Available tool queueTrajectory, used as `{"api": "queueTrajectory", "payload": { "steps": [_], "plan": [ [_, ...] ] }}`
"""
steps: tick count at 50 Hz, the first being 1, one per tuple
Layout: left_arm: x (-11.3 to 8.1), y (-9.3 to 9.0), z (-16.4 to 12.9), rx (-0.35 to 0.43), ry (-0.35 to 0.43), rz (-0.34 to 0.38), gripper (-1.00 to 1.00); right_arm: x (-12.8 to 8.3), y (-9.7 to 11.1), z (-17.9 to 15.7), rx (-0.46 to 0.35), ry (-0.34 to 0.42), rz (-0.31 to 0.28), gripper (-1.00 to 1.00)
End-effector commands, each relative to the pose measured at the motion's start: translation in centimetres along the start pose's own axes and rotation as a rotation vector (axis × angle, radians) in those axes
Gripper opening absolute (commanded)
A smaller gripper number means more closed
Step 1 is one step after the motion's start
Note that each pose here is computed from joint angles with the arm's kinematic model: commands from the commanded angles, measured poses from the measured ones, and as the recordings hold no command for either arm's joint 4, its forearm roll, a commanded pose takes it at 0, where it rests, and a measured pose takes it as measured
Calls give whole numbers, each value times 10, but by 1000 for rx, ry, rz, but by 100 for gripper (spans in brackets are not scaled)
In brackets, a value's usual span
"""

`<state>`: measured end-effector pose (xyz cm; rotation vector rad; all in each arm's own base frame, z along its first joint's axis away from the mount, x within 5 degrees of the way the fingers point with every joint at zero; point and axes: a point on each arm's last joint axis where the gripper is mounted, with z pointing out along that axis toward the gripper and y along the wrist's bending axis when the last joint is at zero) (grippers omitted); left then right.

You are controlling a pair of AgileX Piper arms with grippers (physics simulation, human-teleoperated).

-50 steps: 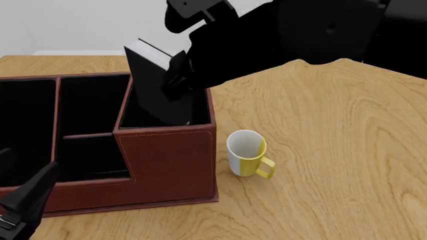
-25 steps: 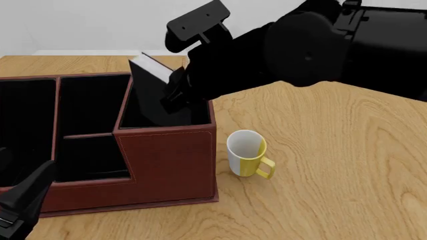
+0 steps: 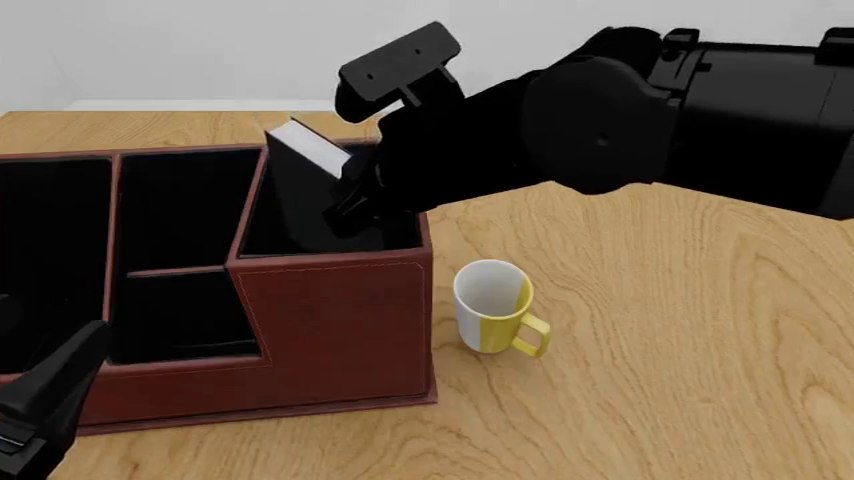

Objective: Pick up the book and place it in the right compartment of the caddy.

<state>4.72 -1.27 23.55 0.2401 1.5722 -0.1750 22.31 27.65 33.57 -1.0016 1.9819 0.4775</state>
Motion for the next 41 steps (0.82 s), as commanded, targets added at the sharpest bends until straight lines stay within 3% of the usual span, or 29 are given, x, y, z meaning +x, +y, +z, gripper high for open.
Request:
{"api": "queueTrajectory", "payload": {
  "steps": [1, 4, 5, 32, 41],
  "plan": [
    [0, 0, 0, 1, 2, 2, 100, -5, -1, -5, 3, -25, 25, -100],
    [0, 0, 0, 1, 3, 2, 100, -5, 0, -5, 2, -24, 27, -100],
    [1, 0, 0, 1, 3, 5, 100, -5, 0, -5, 1, -24, 28, 100],
    [1, 0, 0, -5, 4, 2, 100, -7, 2, -6, -5, -25, 29, 100],
    [0, 0, 0, 1, 2, 1, 100, -27, -3, -31, 6, -76, 31, 100]
  ]
}}
